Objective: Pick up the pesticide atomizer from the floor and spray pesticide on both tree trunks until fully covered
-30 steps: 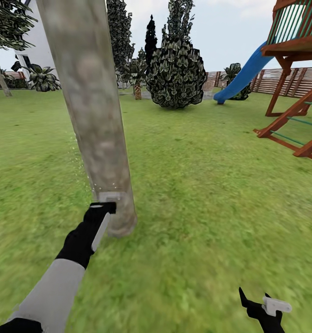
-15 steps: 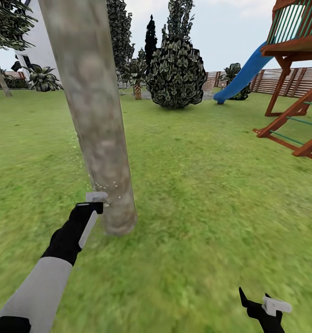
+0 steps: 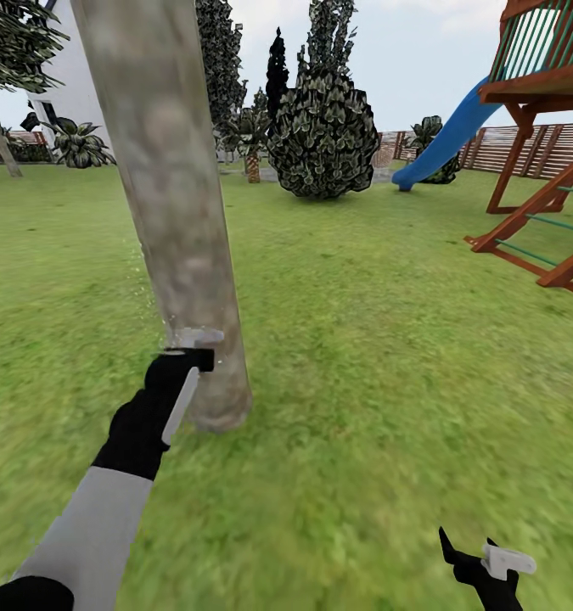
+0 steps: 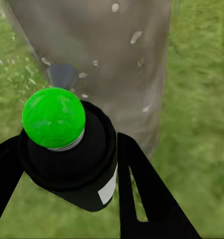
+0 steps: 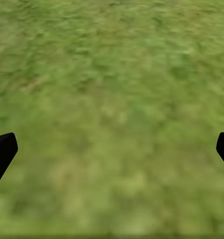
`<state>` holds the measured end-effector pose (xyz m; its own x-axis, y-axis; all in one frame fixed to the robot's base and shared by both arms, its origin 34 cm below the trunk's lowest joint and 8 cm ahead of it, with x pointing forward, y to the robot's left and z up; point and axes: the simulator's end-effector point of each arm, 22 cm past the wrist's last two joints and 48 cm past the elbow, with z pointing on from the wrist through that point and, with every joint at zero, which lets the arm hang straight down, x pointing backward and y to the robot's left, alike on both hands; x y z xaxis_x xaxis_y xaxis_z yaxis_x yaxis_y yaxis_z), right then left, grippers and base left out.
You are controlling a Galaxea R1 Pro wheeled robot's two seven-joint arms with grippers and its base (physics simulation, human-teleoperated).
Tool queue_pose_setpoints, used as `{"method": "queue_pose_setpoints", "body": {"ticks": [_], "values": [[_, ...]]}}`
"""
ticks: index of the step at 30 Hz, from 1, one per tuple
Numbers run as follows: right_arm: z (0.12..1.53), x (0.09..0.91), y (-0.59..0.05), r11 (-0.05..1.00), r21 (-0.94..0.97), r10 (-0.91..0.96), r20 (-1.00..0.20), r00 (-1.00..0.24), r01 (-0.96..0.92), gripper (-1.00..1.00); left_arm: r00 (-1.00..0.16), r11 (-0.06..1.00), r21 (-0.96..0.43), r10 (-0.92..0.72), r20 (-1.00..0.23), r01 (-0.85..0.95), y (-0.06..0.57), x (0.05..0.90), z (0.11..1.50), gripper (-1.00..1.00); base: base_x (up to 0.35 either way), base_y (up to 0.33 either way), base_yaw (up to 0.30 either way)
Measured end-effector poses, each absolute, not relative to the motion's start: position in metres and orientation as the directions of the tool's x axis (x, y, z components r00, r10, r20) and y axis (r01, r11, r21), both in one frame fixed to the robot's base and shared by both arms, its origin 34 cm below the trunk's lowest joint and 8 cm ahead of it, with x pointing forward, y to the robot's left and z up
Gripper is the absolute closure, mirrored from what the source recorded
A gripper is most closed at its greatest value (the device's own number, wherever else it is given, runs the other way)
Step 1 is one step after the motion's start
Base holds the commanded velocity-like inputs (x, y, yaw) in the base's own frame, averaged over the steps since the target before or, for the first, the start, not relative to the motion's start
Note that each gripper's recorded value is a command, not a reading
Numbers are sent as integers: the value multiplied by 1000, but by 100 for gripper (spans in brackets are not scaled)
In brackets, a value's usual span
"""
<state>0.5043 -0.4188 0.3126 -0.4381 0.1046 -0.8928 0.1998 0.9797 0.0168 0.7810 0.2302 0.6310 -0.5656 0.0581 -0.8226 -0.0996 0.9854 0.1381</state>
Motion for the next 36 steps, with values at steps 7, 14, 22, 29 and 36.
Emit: {"method": "queue_pose_setpoints", "body": {"ticks": [7,14,22,29,36], "values": [[313,504,-419,980,17,104,-893,-438,199,-100,-554,981,151,60,-830,-119,234,780,645,100,-113,0,0],[313,504,-419,980,17,104,-893,-438,200,-100,-555,982,79,-29,-831,-170,249,785,660,100,-1,0,0],[313,504,-418,980,17,105,-893,-438,199,-100,-522,958,173,28,-853,-231,289,787,706,100,0,0,0],[313,504,-419,980,17,104,-893,-438,199,-100,-486,989,102,39,-873,-103,196,792,725,100,0,0,0],[313,504,-419,980,17,104,-893,-438,199,-100,-492,937,221,63,-868,-270,273,787,729,100,0,0,0]]}}
